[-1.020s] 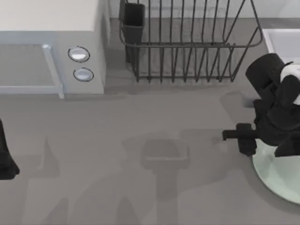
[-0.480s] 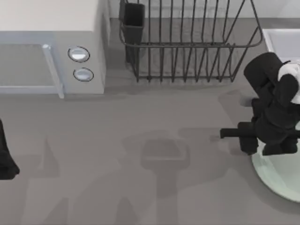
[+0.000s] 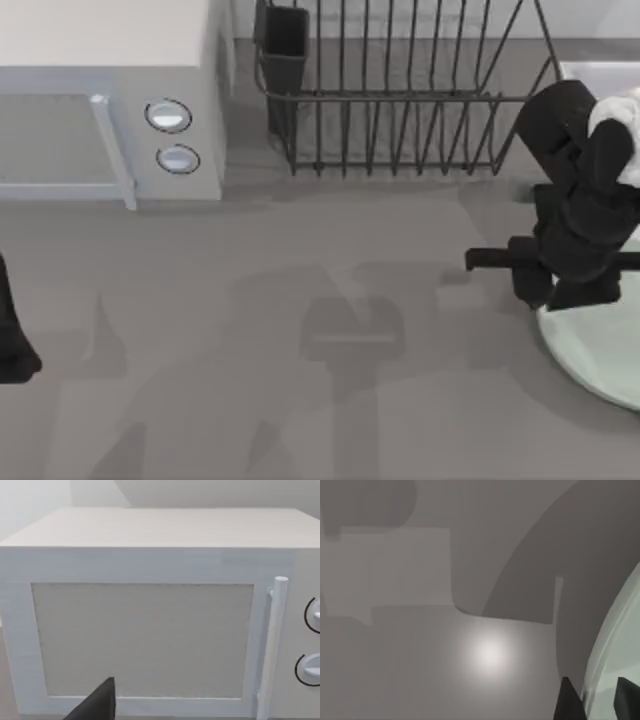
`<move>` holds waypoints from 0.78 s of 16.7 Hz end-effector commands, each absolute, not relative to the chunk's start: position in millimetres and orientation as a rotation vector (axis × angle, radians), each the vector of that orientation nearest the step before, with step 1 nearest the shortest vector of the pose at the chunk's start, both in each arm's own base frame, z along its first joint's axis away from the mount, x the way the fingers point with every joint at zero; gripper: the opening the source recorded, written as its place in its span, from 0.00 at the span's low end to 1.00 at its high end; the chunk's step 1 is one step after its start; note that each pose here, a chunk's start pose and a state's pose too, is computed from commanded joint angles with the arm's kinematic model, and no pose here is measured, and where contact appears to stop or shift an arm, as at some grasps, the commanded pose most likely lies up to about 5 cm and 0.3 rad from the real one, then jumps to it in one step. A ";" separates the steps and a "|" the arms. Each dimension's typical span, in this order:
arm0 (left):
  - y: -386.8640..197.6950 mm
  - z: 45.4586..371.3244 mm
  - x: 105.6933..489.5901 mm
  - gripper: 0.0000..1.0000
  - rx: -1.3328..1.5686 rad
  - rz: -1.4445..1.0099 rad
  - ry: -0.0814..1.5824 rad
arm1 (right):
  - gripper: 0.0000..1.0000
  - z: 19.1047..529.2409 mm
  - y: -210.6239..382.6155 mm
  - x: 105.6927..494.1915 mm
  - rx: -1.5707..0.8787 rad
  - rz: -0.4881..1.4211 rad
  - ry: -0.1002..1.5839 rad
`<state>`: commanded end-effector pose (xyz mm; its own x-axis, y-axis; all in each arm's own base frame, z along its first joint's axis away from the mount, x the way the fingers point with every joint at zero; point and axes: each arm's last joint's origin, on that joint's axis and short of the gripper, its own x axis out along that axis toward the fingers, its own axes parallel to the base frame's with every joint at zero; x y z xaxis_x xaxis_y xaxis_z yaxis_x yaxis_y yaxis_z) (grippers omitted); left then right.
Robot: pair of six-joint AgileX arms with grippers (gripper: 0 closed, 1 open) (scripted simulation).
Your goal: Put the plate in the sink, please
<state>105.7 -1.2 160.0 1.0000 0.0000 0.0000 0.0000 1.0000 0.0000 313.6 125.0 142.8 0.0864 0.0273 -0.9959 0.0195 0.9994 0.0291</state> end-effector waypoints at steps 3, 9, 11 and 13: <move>-1.2 160.0 105.7 1.00 0.000 0.000 0.000 | 0.00 186.8 132.1 329.3 0.036 0.004 1.491; -1.2 160.0 105.7 1.00 0.000 0.000 0.000 | 0.00 311.6 130.0 324.8 0.033 0.000 1.503; -1.2 160.0 105.7 1.00 0.000 0.000 0.000 | 0.00 343.0 125.2 314.4 0.036 0.004 1.491; -1.2 160.0 105.7 1.00 0.000 0.000 0.000 | 0.00 363.2 120.9 305.2 0.040 0.007 1.479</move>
